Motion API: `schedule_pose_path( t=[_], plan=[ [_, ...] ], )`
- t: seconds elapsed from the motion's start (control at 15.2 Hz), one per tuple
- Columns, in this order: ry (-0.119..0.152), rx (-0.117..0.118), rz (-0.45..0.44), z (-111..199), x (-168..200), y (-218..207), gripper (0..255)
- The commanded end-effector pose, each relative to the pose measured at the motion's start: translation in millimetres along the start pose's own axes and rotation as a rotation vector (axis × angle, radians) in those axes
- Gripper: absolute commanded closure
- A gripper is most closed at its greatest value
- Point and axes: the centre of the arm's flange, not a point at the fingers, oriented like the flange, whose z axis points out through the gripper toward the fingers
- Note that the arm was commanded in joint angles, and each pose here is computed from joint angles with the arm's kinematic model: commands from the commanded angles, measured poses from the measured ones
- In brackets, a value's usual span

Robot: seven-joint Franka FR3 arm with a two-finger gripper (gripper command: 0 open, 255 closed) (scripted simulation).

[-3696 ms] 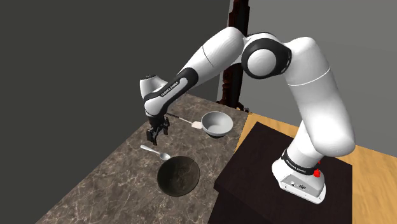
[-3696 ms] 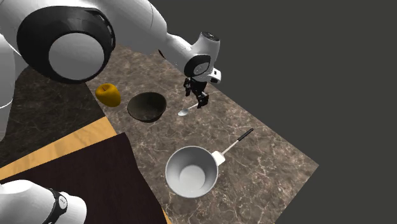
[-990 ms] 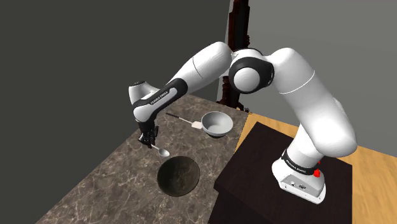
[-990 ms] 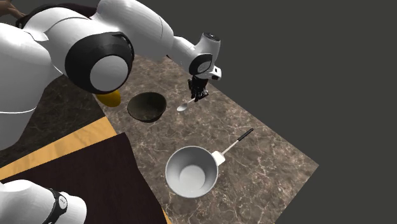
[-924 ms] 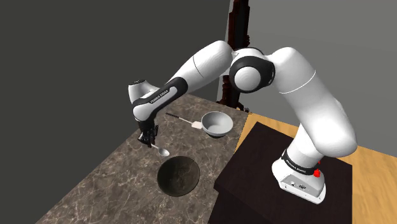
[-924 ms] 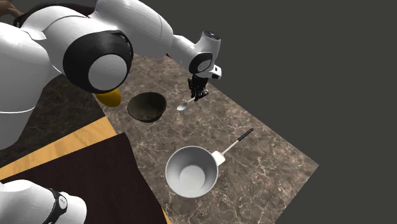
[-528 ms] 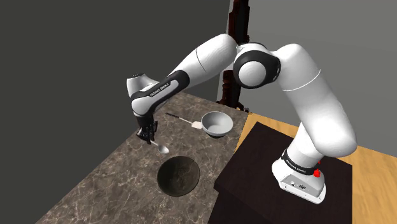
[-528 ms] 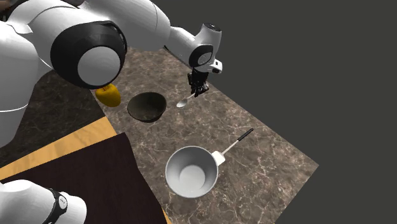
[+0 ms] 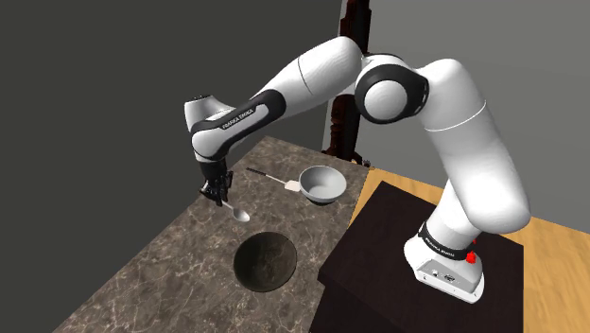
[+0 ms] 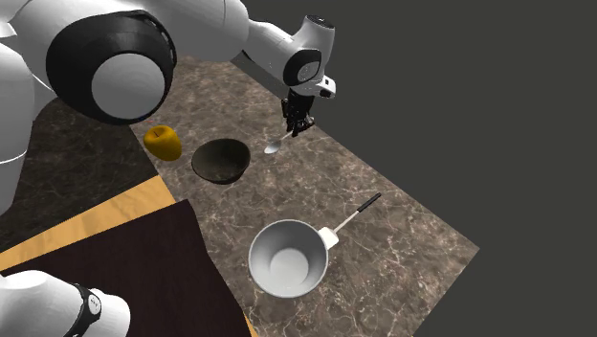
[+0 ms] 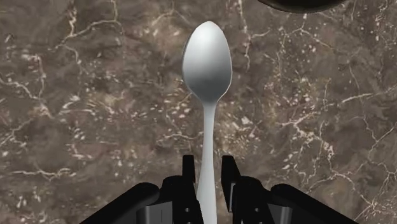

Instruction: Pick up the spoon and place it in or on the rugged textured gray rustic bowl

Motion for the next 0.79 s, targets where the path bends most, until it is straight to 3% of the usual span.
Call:
schedule_pose_path(
  t=[0.0,0.4,0.73],
  plan=[
    [0.0,0.0,0.0,-10.4,-0.3,-1.7,255],
    [0.0,0.0,0.0,-39.2,-4.5,-6.2,255],
    [0.0,0.0,0.0,-29.9,-64.5,-31.6,255]
  ],
)
